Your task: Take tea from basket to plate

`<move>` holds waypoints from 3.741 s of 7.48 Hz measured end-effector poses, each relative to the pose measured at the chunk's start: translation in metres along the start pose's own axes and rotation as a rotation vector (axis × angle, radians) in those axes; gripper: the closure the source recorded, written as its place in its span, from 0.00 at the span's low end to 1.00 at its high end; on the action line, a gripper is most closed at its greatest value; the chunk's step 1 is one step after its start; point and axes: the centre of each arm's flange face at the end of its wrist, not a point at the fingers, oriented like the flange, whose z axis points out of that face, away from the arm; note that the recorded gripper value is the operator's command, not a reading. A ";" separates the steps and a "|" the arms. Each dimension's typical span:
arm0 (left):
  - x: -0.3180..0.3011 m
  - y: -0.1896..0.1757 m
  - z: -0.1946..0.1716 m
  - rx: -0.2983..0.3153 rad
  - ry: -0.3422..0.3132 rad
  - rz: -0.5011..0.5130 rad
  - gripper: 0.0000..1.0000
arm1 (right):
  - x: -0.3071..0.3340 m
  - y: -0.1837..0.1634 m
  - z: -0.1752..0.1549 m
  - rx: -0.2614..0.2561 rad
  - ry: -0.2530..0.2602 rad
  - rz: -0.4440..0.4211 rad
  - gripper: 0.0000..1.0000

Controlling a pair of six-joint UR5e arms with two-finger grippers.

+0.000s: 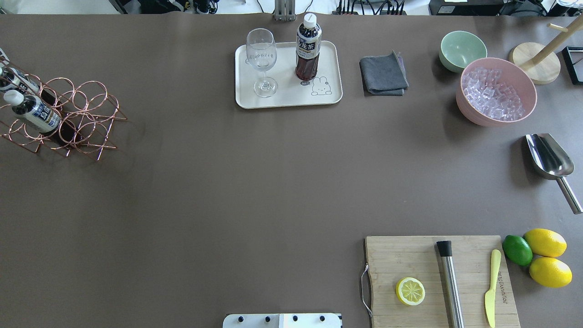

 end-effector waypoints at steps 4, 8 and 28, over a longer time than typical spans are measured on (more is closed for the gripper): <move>-0.007 0.217 -0.046 0.003 0.064 -0.540 0.02 | 0.001 0.000 -0.002 0.005 0.016 -0.001 0.00; -0.027 0.296 0.012 0.025 0.136 -0.976 0.02 | 0.003 0.000 -0.005 0.012 0.015 0.002 0.00; -0.008 0.202 0.140 -0.071 0.068 -1.374 0.02 | 0.027 0.006 -0.021 0.048 -0.005 0.058 0.00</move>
